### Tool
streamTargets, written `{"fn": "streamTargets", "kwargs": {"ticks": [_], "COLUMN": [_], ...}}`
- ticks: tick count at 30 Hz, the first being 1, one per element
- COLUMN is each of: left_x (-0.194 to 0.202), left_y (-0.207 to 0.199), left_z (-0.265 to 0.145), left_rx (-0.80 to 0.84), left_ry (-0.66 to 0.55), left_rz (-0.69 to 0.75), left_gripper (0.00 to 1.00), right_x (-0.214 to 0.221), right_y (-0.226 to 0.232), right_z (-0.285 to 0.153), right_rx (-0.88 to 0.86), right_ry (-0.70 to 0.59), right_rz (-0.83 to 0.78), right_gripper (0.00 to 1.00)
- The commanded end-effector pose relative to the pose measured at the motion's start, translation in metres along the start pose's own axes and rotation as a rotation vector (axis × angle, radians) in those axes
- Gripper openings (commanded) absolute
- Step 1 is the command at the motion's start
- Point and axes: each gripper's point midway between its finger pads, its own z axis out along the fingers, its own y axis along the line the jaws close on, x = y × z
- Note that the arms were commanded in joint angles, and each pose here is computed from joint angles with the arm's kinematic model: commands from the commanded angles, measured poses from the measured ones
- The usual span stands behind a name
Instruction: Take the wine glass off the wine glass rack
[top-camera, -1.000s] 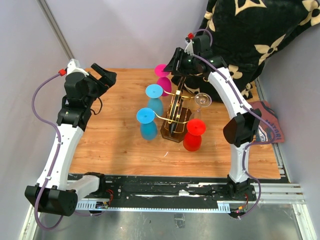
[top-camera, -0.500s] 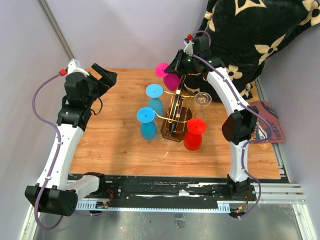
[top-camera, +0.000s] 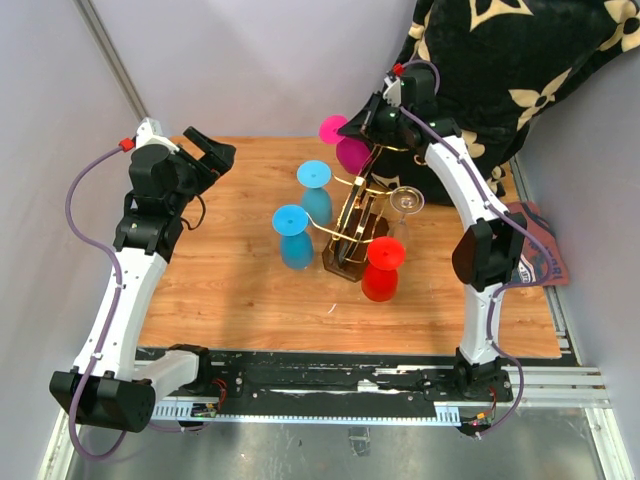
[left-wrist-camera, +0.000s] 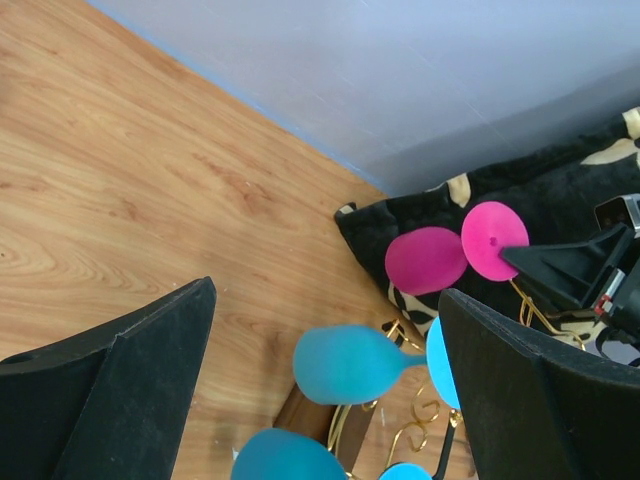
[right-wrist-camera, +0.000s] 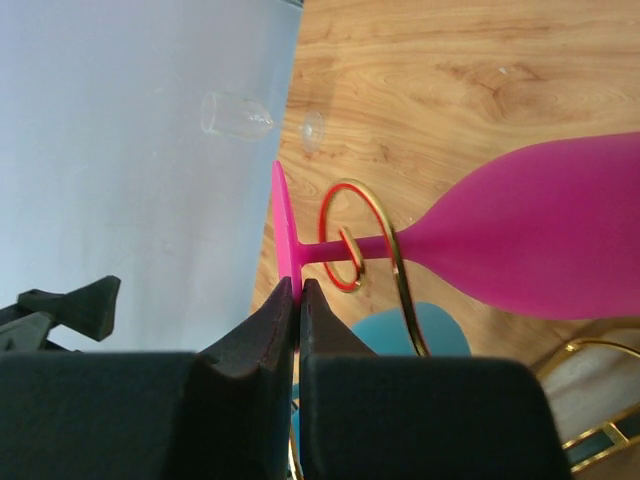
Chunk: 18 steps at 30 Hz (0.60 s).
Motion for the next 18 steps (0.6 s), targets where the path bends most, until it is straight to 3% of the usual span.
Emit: {"fn": "streamTargets", "kwargs": {"ticks": [1,18], "left_x": [-0.002,0.002], "left_y": [-0.007,-0.003], "left_z": [-0.003,-0.003], "left_rx": [0.024,0.013], "left_ry": [-0.001,0.007], "left_rz": [0.001,0.009], "left_gripper": [1.0,1.0], "right_x": [-0.033,-0.05], "right_y": [0.02,0.006], "right_z": [-0.005,-0.025], "right_rx": [-0.092,-0.073], "right_ry": [-0.102,-0.158], "right_rz": [0.014,0.042], "right_gripper": [0.01,0.01]}}
